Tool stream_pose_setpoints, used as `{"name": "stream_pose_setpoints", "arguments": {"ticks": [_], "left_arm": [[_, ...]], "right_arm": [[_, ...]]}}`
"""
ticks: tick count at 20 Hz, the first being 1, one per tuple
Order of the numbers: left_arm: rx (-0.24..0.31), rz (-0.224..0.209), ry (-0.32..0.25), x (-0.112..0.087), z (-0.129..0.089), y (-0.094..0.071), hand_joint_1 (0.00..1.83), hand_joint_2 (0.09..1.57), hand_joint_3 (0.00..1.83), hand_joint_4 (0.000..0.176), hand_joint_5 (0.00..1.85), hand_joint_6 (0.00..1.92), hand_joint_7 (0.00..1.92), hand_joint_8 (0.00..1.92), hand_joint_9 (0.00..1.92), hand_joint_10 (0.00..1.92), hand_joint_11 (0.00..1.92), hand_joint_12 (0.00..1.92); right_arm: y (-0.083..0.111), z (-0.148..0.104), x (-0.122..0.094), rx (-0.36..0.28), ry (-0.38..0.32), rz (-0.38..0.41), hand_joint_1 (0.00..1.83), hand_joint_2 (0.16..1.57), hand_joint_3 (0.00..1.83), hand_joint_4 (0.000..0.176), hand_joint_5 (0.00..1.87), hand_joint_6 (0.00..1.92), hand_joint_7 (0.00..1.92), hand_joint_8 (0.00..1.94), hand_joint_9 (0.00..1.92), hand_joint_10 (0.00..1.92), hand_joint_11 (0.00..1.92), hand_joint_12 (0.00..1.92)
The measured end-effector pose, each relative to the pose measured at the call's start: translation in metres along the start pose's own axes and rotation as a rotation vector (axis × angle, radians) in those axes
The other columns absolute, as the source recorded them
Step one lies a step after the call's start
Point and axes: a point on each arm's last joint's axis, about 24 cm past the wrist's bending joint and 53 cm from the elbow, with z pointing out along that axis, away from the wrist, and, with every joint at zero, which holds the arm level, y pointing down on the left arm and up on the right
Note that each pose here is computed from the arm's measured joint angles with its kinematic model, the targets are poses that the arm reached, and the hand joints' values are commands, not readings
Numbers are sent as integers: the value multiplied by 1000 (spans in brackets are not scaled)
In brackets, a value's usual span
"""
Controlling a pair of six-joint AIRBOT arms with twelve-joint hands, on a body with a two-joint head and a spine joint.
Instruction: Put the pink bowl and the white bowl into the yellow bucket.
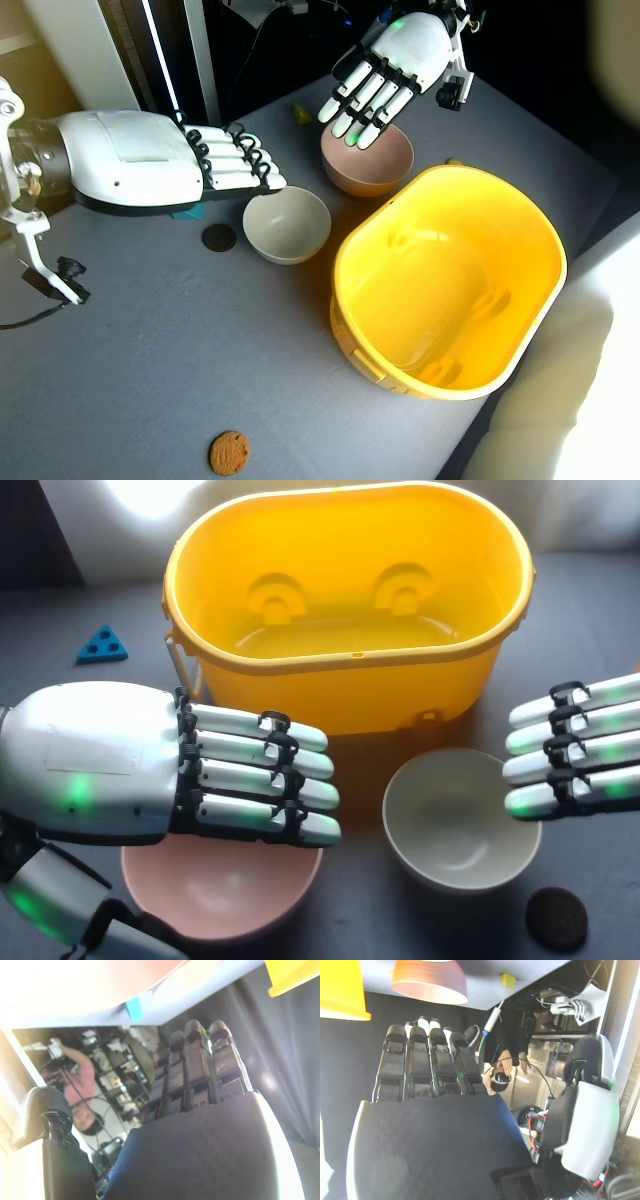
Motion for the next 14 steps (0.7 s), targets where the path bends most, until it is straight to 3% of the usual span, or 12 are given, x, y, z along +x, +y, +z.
{"name": "stream_pose_setpoints", "arguments": {"ticks": [3,6,9,14], "left_arm": [[4,9,-3,-3,1,-1,0,1060,11,0,38,14,35,13,15,6,8,4],[4,11,-2,-2,1,-1,0,1091,23,0,0,0,1,0,0,0,0,0],[8,11,0,-2,1,-2,0,1209,34,0,3,0,2,0,0,0,0,0],[14,10,-8,-6,3,-5,0,1192,19,0,0,0,0,0,0,0,0,0]], "right_arm": [[0,4,2,-6,3,-14,0,1150,12,0,135,7,106,5,48,7,36,29],[1,10,4,-15,7,-36,0,1112,0,0,87,0,63,0,16,0,10,25],[-8,18,8,0,12,-31,0,1128,0,0,98,7,53,0,4,0,0,23],[-22,29,17,31,14,-6,0,1131,2,0,116,6,85,16,38,12,27,14]]}}
